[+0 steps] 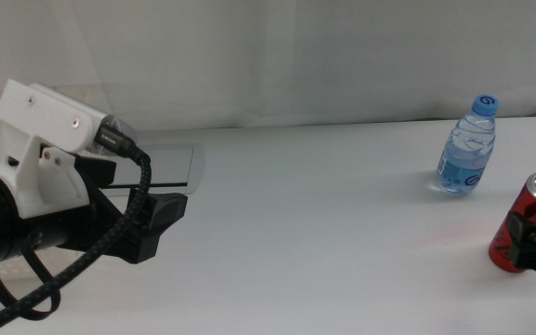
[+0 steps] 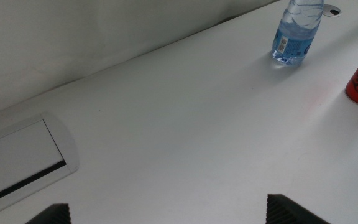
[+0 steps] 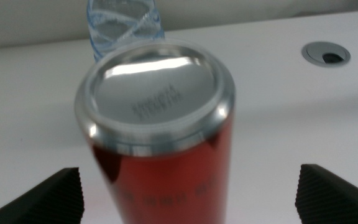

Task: Use arms to grab the bottles and put them into the dustbin to the left of the table.

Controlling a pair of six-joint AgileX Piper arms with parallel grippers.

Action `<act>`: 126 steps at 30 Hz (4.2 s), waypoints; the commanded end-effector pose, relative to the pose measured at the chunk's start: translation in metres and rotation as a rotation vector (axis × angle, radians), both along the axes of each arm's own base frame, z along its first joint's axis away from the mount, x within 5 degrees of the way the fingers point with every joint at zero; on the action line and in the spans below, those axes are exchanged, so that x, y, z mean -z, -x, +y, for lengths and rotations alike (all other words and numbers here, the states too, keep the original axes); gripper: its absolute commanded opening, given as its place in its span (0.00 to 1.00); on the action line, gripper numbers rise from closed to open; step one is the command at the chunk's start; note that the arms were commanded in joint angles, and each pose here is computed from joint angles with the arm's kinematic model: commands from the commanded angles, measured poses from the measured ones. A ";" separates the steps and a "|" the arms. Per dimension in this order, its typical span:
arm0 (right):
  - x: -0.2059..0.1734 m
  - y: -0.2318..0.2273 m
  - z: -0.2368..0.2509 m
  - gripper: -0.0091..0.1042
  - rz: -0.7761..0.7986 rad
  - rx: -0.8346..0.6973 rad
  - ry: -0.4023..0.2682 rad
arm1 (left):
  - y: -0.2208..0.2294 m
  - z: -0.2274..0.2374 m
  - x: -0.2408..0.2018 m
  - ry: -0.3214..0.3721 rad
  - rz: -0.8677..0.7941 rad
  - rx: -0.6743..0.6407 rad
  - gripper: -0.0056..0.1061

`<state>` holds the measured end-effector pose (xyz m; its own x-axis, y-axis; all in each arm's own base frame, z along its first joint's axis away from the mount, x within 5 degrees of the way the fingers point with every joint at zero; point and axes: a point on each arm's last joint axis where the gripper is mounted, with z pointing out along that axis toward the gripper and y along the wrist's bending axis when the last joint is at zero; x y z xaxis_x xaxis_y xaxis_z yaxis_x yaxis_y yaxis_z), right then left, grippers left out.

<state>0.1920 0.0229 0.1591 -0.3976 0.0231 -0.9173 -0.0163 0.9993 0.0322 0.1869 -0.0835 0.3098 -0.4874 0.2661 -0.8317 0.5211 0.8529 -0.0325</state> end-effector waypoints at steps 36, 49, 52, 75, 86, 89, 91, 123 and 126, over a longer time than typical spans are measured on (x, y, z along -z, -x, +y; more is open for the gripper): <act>-0.057 -0.040 0.082 0.06 -0.109 -0.435 -0.079 | 0.002 -0.001 0.000 0.011 -0.007 0.002 0.79; -0.026 -0.043 0.178 0.06 0.016 -0.723 -0.039 | 0.002 -0.001 0.000 0.008 -0.008 0.004 0.79; -0.008 -0.045 0.188 0.06 0.088 -0.754 0.027 | 0.002 -0.001 0.000 0.008 -0.008 0.004 0.79; -0.040 -0.034 0.178 0.99 0.095 -0.733 0.028 | 0.001 -0.001 -0.001 0.009 -0.014 0.002 0.77; -0.134 0.018 0.099 0.99 0.085 -0.587 0.118 | 0.001 -0.001 -0.001 -0.007 -0.026 0.013 0.77; -0.141 0.030 0.070 0.99 0.137 -0.493 0.185 | 0.001 -0.001 -0.001 -0.023 -0.036 0.026 0.77; -0.147 0.040 0.052 0.99 0.161 -0.426 0.217 | 0.001 -0.001 -0.001 -0.028 -0.039 0.030 0.77; -0.177 0.107 -0.007 0.99 0.041 -0.193 0.126 | 0.053 -0.048 0.095 0.115 -0.264 0.087 0.77; -0.177 0.107 -0.007 0.99 0.040 -0.193 0.126 | 0.046 -0.052 0.106 0.131 -0.239 0.039 0.77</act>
<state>0.0855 0.0174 0.3337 -0.4341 -0.1730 -0.8841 -0.2190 0.9722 -0.0828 0.1371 -0.1340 0.2081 -0.2486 0.2132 -0.9449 0.5936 0.8044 0.0253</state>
